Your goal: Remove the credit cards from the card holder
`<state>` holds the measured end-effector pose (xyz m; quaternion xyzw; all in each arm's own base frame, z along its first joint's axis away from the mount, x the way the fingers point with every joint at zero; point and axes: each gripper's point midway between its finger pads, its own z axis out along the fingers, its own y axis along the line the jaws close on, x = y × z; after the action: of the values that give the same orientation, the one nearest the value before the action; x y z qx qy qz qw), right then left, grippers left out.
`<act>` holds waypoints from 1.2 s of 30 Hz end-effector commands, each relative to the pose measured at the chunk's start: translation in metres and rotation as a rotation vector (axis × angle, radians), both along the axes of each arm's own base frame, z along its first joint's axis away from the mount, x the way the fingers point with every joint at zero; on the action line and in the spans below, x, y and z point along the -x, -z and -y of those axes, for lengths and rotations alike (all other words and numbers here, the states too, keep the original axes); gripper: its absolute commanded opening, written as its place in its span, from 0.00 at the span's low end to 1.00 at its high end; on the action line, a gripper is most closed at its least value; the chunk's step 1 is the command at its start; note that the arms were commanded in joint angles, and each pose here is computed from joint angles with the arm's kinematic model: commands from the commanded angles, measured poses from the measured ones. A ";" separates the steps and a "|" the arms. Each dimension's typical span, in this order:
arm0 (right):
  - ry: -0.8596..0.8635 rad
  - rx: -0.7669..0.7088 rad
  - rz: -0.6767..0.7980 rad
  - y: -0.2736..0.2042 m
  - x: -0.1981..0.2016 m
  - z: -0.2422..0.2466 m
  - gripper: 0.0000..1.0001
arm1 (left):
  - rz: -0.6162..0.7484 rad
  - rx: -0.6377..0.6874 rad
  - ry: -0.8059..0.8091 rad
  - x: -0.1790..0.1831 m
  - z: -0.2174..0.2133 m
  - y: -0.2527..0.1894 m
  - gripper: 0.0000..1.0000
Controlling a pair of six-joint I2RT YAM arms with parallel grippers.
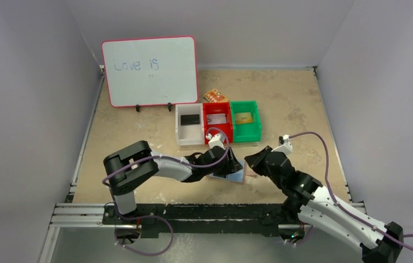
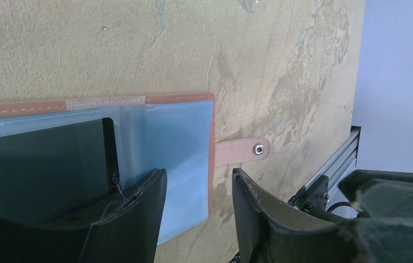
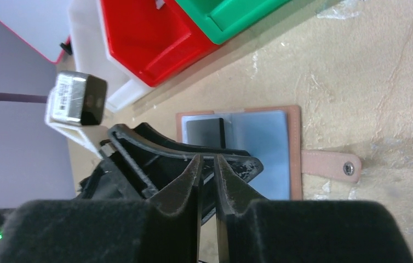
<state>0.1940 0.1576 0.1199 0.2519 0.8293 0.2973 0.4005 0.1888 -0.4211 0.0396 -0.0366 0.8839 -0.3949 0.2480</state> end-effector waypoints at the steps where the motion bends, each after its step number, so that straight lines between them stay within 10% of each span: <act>1: -0.015 0.001 -0.020 0.012 -0.002 -0.007 0.12 | -0.019 -0.058 -0.032 0.008 -0.015 0.016 0.47; 28: -0.212 -0.081 -0.170 0.075 -0.018 -0.046 0.03 | -0.013 -0.147 -0.033 0.022 -0.032 0.022 0.41; 36: -0.035 0.082 -0.304 0.126 -0.013 -0.006 0.02 | 0.002 -0.160 0.037 0.032 -0.025 0.015 0.42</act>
<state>0.2072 0.1886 0.0166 0.2365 0.8854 0.2982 0.2667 0.1716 -0.4050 0.0333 -0.0334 0.8974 -0.3549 0.2602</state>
